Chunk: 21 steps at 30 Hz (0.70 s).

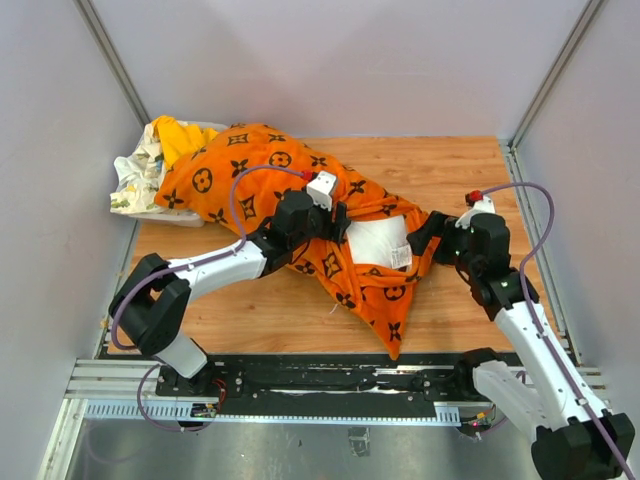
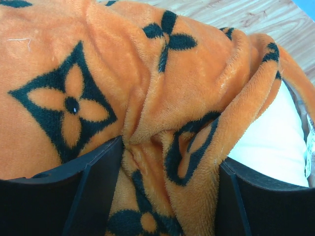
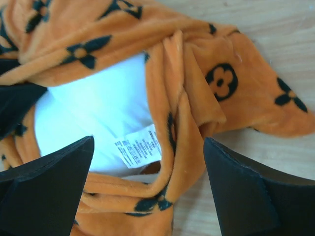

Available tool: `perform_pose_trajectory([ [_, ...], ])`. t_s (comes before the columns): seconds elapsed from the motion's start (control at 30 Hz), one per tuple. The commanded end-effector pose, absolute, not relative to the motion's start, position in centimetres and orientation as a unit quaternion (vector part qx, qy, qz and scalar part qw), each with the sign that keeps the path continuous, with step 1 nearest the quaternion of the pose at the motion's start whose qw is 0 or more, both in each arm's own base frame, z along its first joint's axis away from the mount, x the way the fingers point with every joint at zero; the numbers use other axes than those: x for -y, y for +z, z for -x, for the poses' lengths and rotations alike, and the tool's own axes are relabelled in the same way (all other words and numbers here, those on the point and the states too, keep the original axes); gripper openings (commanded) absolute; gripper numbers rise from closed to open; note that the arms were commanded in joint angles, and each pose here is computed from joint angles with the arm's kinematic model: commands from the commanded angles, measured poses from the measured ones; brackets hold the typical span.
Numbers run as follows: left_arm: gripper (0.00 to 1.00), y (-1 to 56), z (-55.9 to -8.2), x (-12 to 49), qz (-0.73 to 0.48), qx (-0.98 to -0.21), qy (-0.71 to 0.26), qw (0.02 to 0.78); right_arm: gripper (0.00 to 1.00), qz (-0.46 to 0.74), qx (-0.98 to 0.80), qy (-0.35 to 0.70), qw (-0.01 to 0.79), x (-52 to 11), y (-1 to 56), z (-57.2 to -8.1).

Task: Remove the pillowcase from the pillow
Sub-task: Remove the pillow from the pillowcase.

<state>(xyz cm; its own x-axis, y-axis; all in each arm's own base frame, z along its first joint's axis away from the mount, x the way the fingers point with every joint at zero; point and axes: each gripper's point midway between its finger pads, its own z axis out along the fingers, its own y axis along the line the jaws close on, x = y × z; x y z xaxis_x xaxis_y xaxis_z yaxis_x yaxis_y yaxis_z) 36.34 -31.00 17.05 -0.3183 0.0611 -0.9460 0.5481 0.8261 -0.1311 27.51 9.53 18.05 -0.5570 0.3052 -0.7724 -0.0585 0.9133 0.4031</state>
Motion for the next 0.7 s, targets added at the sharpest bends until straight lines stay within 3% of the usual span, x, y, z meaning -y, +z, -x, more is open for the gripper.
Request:
perform_pose_trajectory([
  [0.0,0.69,13.1,-36.6,29.2,-0.188,-0.824,-0.178,0.504,0.93,-0.065,-0.837,0.208,0.502,-10.3,19.3,-29.6],
  [0.33,0.7,14.2,-36.3,27.9,-0.178,-0.824,-0.153,0.515,0.85,-0.094,-0.896,0.194,0.388,-11.0,11.5,-30.8],
  [0.67,0.71,15.1,-36.0,26.6,-0.17,-0.823,-0.134,0.525,0.79,-0.21,-0.91,0.189,0.305,-4.8,5.1,-27.8],
])
